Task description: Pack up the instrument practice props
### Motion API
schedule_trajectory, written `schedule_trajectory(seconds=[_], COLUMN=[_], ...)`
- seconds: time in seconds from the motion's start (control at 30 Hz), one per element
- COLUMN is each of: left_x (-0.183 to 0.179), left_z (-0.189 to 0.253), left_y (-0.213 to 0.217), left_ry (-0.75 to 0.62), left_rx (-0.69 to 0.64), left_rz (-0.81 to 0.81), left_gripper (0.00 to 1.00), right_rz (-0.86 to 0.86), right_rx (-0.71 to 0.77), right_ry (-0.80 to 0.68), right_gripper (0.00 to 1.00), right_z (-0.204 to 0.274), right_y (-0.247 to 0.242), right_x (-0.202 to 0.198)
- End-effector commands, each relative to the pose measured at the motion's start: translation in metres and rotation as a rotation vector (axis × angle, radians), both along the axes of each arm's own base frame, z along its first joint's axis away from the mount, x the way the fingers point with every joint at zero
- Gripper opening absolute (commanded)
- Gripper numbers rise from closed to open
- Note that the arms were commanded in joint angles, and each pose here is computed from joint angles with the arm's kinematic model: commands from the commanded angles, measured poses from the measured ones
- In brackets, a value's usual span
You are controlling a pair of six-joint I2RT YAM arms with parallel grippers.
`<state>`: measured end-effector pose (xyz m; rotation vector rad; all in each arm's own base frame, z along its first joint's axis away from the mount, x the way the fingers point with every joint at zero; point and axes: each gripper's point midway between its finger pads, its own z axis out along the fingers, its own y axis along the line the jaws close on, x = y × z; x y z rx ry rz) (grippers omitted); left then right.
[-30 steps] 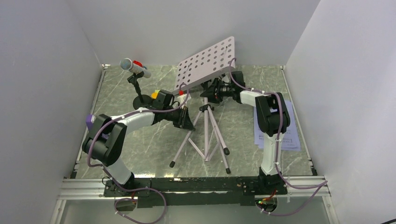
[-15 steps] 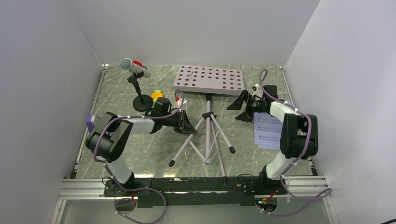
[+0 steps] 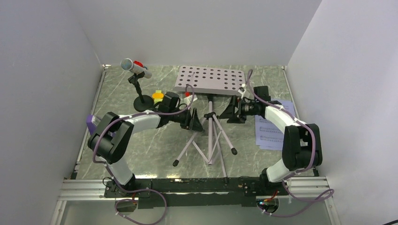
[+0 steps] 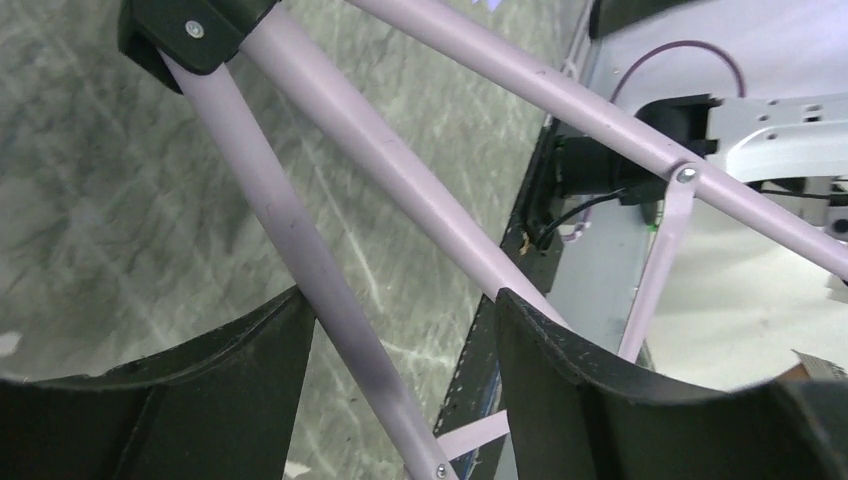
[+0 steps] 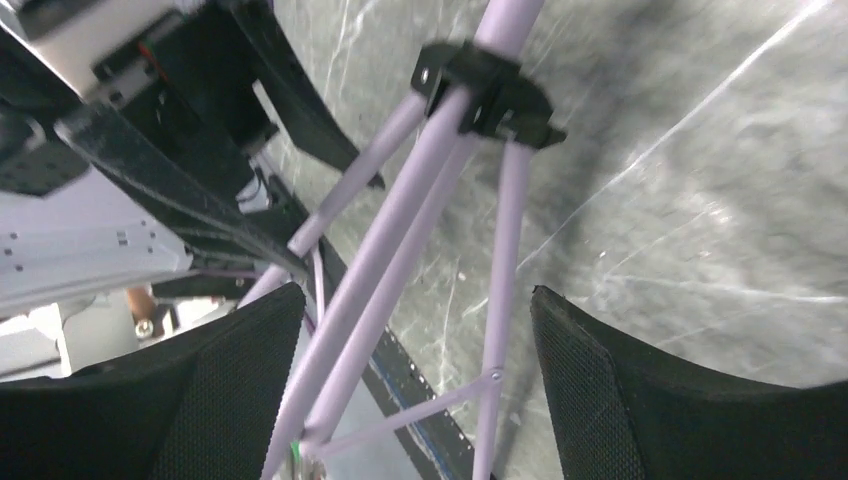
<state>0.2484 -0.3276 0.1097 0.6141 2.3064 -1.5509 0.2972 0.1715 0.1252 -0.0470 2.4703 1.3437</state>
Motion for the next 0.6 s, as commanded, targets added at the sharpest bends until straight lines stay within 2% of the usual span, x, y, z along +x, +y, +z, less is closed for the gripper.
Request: schedule_trajectory(seconds=[0.0,0.17,0.27,0.33,0.47,0.53,0.57], left_x=[0.006,-0.008,-0.007,-0.004,-0.007,-0.013,-0.017], left_z=[0.023,0.018,0.007,0.005,-0.002,-0.005,-0.007], left_y=[0.008,0.009,0.007,0.002,-0.009,-0.018,-0.022], left_ry=[-0.184,-0.172,-0.168,-0.173,-0.145,-0.131,-0.127], left_rx=[0.041,-0.006,0.012,0.022,0.019,0.008,0.004], left_rz=[-0.018,-0.033,-0.036,-0.049,-0.087,-0.126,-0.148], left_gripper=[0.68,0.64,0.63,0.63,0.57,0.50,0.46], right_rz=[0.079,0.136,0.173,0.193,0.225,0.233,0.231], right_rx=[0.038,0.064,0.073,0.072,0.077,0.053,0.038], right_ry=[-0.039,-0.073,-0.072,-0.067,-0.026,-0.020,-0.019], right_gripper=[0.80,0.51,0.48,0.42,0.18,0.01,0.00], right_z=[0.005,0.005,0.004,0.003,-0.009,-0.018,-0.022], right_y=[0.017,0.033,0.043,0.048,0.058,0.062,0.063], right_x=[-0.022,-0.037,-0.040,-0.038,-0.038,-0.037,-0.036])
